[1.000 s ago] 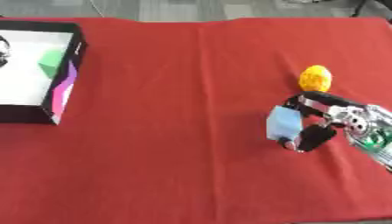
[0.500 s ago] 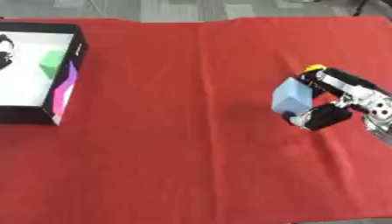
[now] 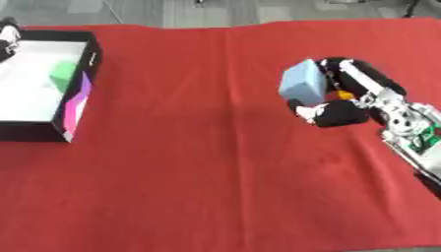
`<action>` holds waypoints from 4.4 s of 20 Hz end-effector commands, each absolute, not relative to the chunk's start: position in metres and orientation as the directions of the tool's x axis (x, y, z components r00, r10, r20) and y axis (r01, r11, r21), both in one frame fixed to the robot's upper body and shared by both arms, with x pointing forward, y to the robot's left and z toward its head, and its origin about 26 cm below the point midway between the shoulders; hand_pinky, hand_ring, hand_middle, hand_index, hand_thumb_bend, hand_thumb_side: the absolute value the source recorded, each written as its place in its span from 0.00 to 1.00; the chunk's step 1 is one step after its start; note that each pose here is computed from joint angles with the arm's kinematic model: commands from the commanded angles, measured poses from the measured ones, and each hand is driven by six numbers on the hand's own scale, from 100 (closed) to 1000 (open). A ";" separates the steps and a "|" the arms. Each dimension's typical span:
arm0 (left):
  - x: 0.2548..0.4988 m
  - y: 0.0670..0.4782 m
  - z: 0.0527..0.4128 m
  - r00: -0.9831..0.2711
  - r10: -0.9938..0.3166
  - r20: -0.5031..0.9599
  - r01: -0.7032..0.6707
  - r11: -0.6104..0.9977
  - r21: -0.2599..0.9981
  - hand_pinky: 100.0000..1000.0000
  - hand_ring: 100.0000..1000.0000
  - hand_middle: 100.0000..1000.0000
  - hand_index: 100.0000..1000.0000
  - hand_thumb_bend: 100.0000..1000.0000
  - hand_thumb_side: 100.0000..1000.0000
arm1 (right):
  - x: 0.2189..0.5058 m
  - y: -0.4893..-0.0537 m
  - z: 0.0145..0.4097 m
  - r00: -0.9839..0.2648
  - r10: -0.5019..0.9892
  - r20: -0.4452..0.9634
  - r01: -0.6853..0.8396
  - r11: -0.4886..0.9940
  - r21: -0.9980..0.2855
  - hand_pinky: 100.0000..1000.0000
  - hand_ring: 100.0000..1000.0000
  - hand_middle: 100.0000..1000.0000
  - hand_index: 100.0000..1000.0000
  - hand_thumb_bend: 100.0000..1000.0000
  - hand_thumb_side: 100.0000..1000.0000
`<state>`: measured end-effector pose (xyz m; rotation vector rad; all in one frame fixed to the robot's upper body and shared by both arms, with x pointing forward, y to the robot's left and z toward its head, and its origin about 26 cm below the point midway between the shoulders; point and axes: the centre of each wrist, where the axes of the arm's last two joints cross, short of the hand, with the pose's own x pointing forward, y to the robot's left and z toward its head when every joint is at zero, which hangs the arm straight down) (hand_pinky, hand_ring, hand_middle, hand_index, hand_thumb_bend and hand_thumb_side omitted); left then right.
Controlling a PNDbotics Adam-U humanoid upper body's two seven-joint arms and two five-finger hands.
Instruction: Pick up the objects with one hand, pass them to the other hand, and then place them into the box on the other side of the table.
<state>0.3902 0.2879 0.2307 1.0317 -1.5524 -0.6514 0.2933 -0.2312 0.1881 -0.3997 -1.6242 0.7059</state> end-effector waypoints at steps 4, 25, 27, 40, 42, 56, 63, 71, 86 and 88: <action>0.377 0.270 0.270 -0.173 -0.871 0.459 -0.258 0.490 0.832 0.81 0.70 0.70 0.79 0.11 0.68 | 0.298 -0.205 0.183 -0.216 0.535 0.817 -0.117 0.816 -0.566 0.70 0.57 0.43 0.63 0.00 0.00; 0.326 0.150 0.298 -0.521 -0.780 0.346 0.181 0.295 0.938 0.82 0.75 0.77 0.85 0.19 0.63 | 0.326 -0.153 0.164 -0.439 0.427 0.790 -0.158 0.829 -0.536 0.72 0.59 0.45 0.66 0.00 0.00; 0.327 0.141 0.293 -0.528 -0.785 0.324 0.190 0.262 0.946 0.83 0.77 0.78 0.86 0.22 0.61 | 0.326 -0.150 0.163 -0.450 0.421 0.787 -0.176 0.823 -0.541 0.72 0.59 0.45 0.66 0.00 0.00; 0.338 0.113 0.276 -0.563 -0.805 0.187 0.197 0.089 0.976 0.85 0.80 0.81 0.88 0.42 0.58 | 0.325 -0.141 0.155 -0.502 0.417 0.758 -0.221 0.785 -0.578 0.72 0.59 0.45 0.65 0.00 0.00; 0.341 0.109 0.272 -0.562 -0.808 0.178 0.201 0.075 0.977 0.85 0.81 0.81 0.89 0.41 0.56 | 0.326 -0.140 0.154 -0.506 0.421 0.753 -0.227 0.777 -0.587 0.72 0.59 0.45 0.65 0.00 0.00; 0.346 0.091 0.255 -0.601 -0.791 0.114 0.165 0.016 0.986 0.86 0.83 0.81 0.88 0.56 0.49 | 0.321 -0.134 0.158 -0.571 0.412 0.710 -0.258 0.731 -0.632 0.72 0.58 0.45 0.65 0.00 0.00; 0.345 0.090 0.254 -0.623 -0.776 0.104 0.185 -0.016 0.983 0.86 0.83 0.81 0.87 0.54 0.47 | 0.320 -0.133 0.159 -0.578 0.419 0.701 -0.273 0.710 -0.649 0.72 0.58 0.45 0.65 0.00 0.00; 0.346 0.088 0.249 -0.622 -0.773 0.126 0.200 -0.001 0.980 0.85 0.81 0.78 0.84 0.44 0.40 | 0.318 -0.132 0.162 -0.592 0.415 0.691 -0.283 0.696 -0.660 0.72 0.58 0.44 0.64 0.00 0.00; 0.352 0.085 0.238 -0.607 -0.777 0.167 0.238 0.022 0.971 0.83 0.79 0.75 0.82 0.36 0.38 | 0.312 -0.132 0.168 -0.614 0.407 0.676 -0.291 0.680 -0.673 0.72 0.58 0.45 0.64 0.00 0.00; 0.352 0.085 0.237 -0.604 -0.778 0.172 0.238 0.030 0.971 0.82 0.78 0.73 0.80 0.34 0.36 | 0.311 -0.132 0.167 -0.614 0.407 0.676 -0.293 0.678 -0.674 0.72 0.58 0.45 0.64 0.00 0.00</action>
